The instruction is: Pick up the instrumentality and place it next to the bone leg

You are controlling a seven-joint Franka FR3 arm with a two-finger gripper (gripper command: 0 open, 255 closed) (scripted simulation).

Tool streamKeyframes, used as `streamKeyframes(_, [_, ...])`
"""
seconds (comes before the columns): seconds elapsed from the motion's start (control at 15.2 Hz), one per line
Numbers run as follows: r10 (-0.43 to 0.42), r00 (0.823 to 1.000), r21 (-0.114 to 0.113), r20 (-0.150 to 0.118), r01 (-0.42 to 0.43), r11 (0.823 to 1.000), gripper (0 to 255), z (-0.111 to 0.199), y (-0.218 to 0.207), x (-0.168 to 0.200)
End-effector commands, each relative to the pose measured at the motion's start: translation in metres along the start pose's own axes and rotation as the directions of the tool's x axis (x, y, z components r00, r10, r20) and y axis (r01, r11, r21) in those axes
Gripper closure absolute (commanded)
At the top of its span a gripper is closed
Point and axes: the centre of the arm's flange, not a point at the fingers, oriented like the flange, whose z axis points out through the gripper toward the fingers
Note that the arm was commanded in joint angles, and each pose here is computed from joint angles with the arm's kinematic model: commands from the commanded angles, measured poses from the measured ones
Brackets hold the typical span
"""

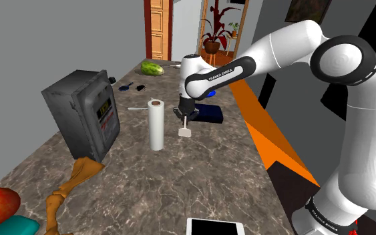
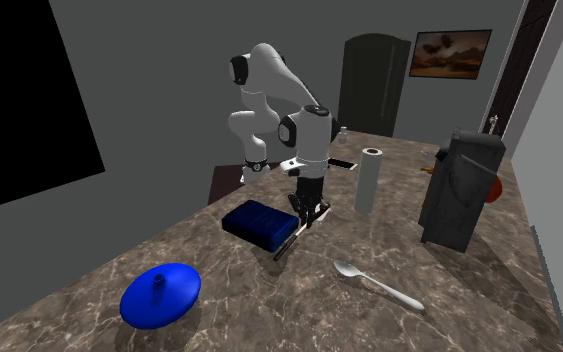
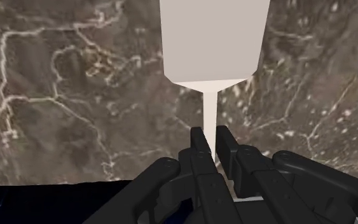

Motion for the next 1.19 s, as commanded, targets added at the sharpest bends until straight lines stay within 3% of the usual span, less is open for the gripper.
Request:
streamKeyframes(0.0, [-0.003, 1.0, -0.003, 0.006, 0.003, 1.0, 255, 0.001, -0.001, -0.002])
streamKeyframes(1.12, [-0.003, 1.0, -0.003, 0.006, 0.003, 1.0, 255, -0.089, -0.001, 0.004])
